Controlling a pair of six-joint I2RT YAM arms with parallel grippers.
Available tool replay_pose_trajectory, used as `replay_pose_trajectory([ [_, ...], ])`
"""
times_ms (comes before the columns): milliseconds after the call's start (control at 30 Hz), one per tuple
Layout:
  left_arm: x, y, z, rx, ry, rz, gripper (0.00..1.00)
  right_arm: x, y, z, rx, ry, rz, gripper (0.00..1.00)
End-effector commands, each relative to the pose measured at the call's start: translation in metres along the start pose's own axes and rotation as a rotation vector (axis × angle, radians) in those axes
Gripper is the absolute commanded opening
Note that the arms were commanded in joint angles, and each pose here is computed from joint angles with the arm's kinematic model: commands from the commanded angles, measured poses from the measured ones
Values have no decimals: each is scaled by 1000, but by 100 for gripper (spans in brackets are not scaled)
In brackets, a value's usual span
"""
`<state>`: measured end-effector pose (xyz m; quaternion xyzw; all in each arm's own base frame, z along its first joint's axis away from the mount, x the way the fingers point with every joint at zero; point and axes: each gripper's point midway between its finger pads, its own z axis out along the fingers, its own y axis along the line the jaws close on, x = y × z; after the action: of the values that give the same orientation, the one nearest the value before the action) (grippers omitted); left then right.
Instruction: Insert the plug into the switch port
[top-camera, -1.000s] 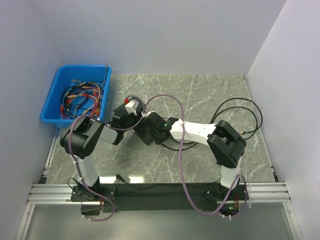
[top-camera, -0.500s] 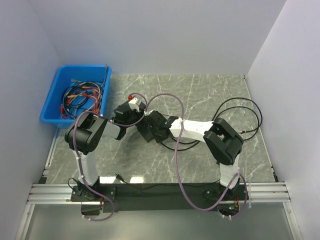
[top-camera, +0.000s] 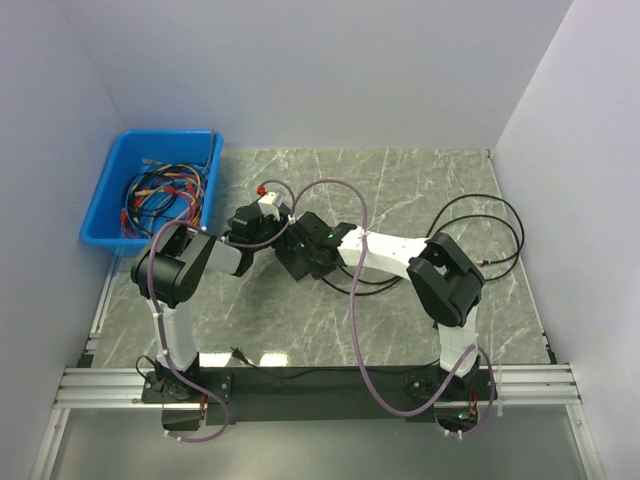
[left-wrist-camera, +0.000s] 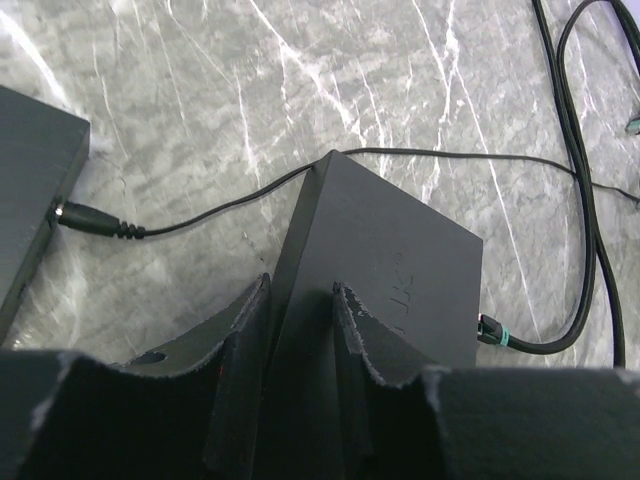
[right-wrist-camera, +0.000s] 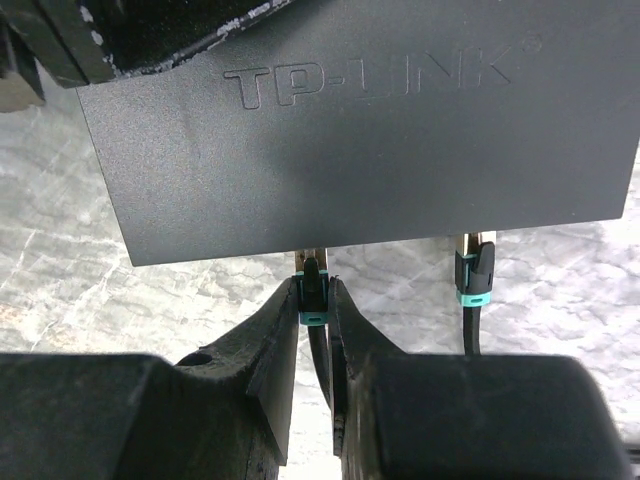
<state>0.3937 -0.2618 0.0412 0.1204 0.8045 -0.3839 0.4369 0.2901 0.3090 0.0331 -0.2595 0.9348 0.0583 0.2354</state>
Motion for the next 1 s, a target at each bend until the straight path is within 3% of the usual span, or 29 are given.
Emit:
replay_pose_trajectory([
  [0, 89, -33, -16, 133, 311, -103, 34, -156, 1, -33, -46, -507, 139, 0],
  [200, 91, -33, -15, 134, 320, -106, 33, -129, 1, 15, -63, -414, 172, 0],
  [367, 93, -34, -14, 137, 331, -109, 33, -130, -8, 24, -61, -411, 195, 0],
  [967, 134, -23, -15, 85, 472, -237, 33, -211, -31, 5, -59, -542, 244, 0],
])
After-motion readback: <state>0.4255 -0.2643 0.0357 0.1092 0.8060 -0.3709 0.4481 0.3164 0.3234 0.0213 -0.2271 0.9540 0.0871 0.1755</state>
